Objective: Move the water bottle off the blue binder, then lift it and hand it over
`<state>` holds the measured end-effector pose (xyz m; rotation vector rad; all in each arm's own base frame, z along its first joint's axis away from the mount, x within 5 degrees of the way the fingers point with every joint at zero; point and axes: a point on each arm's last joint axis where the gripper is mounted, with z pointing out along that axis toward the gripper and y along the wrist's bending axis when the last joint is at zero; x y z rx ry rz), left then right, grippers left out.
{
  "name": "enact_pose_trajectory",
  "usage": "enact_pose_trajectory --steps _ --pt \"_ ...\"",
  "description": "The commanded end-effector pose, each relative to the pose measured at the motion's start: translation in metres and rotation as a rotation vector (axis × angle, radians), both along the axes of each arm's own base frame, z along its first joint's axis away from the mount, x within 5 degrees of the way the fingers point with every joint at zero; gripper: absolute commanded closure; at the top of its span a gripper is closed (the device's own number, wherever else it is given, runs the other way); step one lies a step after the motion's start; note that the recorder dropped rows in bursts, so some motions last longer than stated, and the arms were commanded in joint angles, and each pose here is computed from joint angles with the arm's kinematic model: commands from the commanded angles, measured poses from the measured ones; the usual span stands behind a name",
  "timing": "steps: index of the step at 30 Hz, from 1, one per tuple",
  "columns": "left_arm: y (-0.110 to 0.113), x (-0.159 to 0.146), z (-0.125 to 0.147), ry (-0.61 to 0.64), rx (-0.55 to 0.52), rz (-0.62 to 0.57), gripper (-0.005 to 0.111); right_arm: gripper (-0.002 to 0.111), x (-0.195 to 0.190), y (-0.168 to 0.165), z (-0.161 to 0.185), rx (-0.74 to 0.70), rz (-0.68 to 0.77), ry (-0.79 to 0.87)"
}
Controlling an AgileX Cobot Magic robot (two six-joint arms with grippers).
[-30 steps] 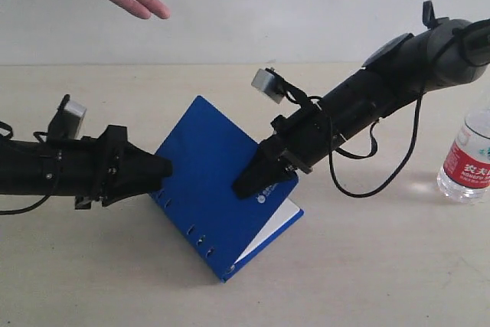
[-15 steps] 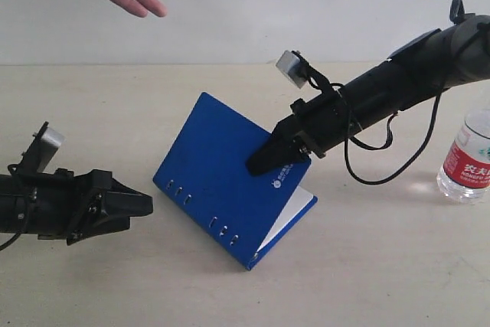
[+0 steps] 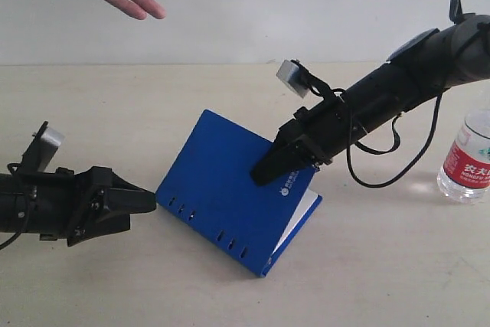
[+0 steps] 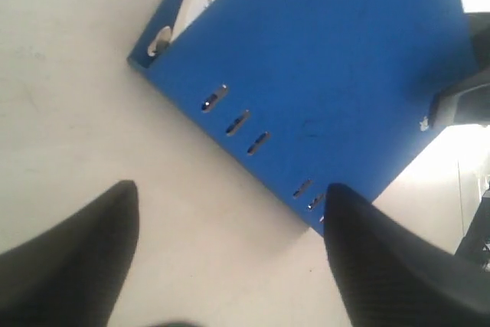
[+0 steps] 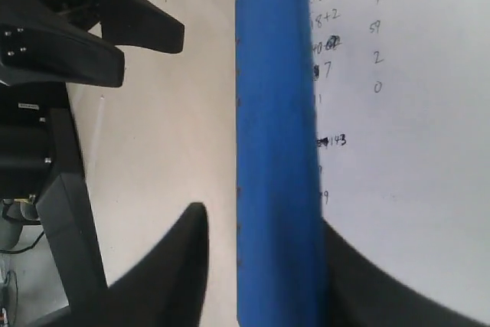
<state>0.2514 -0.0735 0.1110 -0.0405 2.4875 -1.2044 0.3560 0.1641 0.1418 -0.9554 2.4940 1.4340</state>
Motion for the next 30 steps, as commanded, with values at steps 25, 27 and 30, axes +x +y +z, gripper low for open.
enact_pose_trajectory --steps 25,27,30 --pt "0.002 0.006 0.002 -0.014 0.032 0.022 0.043 0.108 0.005 0.005 0.051 0.194 -0.088 -0.121" --pt "0.0 0.014 0.009 -0.038 -0.003 0.019 0.043 0.108 0.003 0.005 0.063 0.199 -0.096 -0.13" --pt "-0.001 0.023 0.011 -0.04 -0.031 0.022 0.043 0.108 0.002 0.005 0.064 0.19 -0.109 -0.1"
